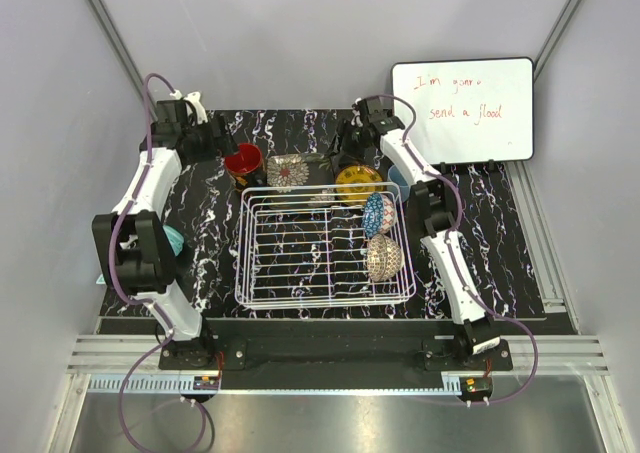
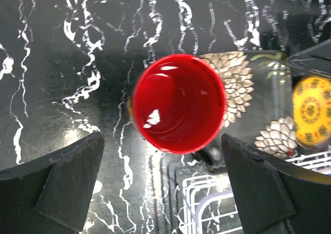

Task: Load the mixed dishes into the dish rack

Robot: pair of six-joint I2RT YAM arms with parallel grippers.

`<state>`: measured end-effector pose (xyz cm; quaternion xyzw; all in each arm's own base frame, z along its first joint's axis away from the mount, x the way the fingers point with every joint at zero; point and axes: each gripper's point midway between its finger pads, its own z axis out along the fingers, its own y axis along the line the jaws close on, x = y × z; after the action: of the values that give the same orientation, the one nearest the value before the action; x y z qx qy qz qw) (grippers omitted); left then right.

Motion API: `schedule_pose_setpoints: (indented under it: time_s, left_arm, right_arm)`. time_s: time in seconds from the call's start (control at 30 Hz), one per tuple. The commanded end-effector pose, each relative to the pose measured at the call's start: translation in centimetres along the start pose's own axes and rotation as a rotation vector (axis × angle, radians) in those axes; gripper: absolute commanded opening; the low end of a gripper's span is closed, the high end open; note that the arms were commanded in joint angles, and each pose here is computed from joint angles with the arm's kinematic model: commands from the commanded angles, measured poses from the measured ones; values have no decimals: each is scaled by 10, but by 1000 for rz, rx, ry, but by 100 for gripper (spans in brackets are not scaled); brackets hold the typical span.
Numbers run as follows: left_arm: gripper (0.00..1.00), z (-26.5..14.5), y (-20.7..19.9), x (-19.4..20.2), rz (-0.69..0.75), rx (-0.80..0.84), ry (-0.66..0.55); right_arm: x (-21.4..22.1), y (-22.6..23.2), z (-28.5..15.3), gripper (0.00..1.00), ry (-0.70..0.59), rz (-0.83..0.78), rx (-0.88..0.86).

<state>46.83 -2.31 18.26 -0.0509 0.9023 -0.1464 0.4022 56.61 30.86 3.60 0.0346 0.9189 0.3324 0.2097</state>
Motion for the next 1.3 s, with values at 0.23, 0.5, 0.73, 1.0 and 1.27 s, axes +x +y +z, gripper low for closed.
schedule_pose_setpoints:
  time_s: [0.23, 0.5, 0.73, 1.0, 1.27]
  left_arm:
    - [99, -1, 16, 1, 11, -38, -20]
    - [99, -2, 17, -3, -5, -33, -26]
    - [99, -7, 16, -3, -6, -28, -31]
    - [99, -11, 16, -4, -25, -25, -41]
    - [99, -21, 8, -9, -38, -1, -66]
  right_arm:
    - [42, 16, 33, 53, 87, -25, -50]
    - [62, 5, 42, 26, 131, -18, -17]
    - [67, 1, 44, 0, 148, -5, -13]
    - [20, 53, -6, 0, 9, -102, -55]
    - [-38, 113, -85, 0, -207, -262, -87]
